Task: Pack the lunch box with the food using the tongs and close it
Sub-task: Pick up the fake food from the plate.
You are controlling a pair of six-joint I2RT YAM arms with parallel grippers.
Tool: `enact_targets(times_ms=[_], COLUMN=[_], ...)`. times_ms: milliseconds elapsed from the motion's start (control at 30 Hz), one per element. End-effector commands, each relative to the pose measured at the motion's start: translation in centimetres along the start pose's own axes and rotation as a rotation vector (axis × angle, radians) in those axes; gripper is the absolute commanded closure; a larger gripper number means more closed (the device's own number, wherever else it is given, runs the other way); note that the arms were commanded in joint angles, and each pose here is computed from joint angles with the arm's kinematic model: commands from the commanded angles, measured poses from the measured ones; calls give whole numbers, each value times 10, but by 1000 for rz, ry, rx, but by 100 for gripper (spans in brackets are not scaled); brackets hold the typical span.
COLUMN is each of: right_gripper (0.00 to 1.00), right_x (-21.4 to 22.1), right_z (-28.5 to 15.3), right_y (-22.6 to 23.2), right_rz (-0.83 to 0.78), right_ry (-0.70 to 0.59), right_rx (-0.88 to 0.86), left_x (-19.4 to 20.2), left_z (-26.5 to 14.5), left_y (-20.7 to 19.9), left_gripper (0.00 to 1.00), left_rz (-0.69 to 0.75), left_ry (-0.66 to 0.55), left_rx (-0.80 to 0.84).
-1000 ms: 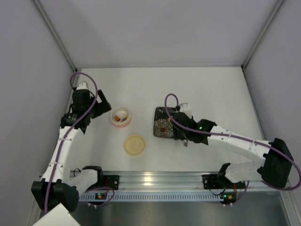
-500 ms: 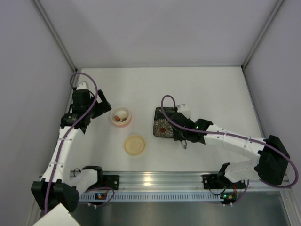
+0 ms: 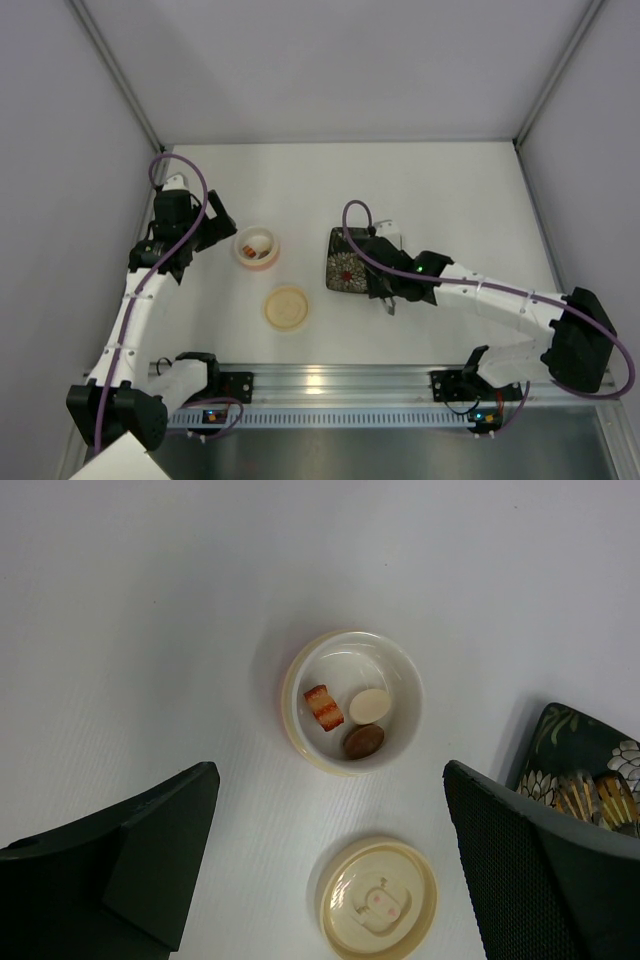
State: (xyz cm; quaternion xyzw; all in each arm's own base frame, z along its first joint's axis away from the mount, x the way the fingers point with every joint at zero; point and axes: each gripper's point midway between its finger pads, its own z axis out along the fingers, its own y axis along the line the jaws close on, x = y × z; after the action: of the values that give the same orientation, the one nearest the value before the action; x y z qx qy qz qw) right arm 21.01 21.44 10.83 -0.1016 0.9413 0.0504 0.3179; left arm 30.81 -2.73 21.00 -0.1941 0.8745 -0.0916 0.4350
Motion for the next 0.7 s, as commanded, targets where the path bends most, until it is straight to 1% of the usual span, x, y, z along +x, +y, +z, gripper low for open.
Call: enact_targets(times_ms=[0,400,667], right_gripper=[59,54,55], right_x=[-13,-5,0], right_z=[-9,-12,-14], right_y=[9,2,4], right_rz=[51,55,63], right_ry=[-55,-36,-26], right_rx=[-71,-58,-81], left_x=[-11,-11,-11], left_z=[-6,-6,-6], left_y=[-4,-5,-5], left_gripper=[1,1,1], left_rz=[6,6,6], left_ry=[-56,-56,-55], left_rx=[32,36,37])
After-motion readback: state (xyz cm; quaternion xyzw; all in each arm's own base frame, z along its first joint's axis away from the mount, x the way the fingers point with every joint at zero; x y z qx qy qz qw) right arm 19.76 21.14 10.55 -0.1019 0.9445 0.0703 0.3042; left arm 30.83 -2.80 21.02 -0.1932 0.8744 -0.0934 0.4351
